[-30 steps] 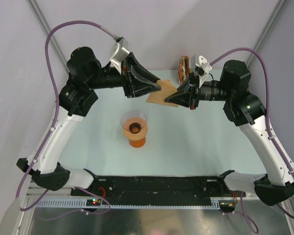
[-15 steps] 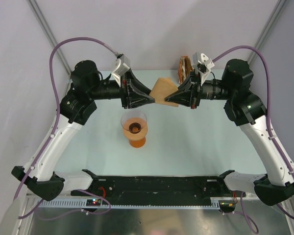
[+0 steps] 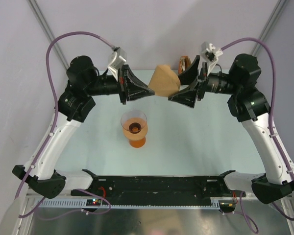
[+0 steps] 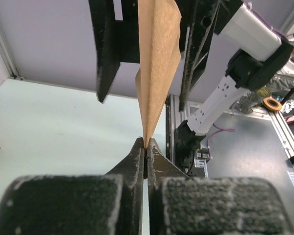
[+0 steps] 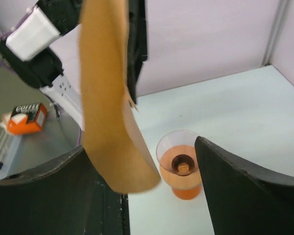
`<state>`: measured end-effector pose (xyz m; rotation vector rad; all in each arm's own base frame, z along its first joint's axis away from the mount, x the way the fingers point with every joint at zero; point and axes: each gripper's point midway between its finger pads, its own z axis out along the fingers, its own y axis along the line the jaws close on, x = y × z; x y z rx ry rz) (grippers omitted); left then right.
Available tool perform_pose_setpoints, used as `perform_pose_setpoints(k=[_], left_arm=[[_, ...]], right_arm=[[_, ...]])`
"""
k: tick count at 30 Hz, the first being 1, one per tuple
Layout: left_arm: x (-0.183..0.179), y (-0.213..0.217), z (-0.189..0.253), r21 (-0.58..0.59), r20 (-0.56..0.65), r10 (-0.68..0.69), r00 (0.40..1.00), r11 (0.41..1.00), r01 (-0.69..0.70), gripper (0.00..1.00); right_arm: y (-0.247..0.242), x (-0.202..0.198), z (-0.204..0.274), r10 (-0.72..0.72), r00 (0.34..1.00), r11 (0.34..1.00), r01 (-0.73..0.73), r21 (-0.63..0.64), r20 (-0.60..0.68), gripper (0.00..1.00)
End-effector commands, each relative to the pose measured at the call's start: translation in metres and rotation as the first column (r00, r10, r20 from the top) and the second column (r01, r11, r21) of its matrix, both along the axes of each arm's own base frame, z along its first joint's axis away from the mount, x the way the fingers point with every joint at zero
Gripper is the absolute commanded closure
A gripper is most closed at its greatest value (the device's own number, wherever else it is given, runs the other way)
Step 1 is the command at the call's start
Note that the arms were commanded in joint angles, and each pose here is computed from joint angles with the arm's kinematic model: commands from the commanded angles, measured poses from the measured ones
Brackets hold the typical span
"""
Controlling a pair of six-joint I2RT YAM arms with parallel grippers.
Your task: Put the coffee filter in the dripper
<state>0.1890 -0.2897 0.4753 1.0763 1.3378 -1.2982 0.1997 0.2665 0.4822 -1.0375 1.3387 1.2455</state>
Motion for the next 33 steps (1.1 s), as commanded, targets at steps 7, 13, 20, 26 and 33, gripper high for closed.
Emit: perform_pose_setpoints(k=[7, 13, 20, 26, 33], left_arm=[[0.009, 0.005, 0.09, -0.306, -0.055, 0.035, 0.998, 0.951, -0.05, 1.0], [0.022, 0.004, 0.108, -0.408, -0.137, 0.043, 0.99, 0.908, -0.096, 1.0], [0.033, 0.002, 0.105, -0.437, -0.186, 0.052, 0.981, 0.89, -0.13, 1.0], [0.033, 0.003, 0.102, -0.447, -0.199, 0.049, 0.979, 0.884, -0.135, 1.0], [0.03, 0.003, 0.103, -0.455, -0.197, 0.031, 0.98, 0.882, -0.119, 1.0]], right_arm=[[-0.02, 0.007, 0.066, -0.04, 0.998, 0.961, 0.054, 0.272, -0.058, 0.1], [-0.016, 0.015, 0.096, -0.117, 0.993, 0.892, 0.11, 0.439, -0.011, 0.15], [-0.003, 0.015, 0.118, -0.12, 0.993, 0.838, 0.106, 0.536, -0.009, 0.22], [0.008, 0.026, 0.114, -0.142, 0.987, 0.825, 0.161, 0.542, -0.077, 0.31], [0.013, 0.033, 0.111, -0.136, 0.985, 0.825, 0.17, 0.539, -0.103, 0.44]])
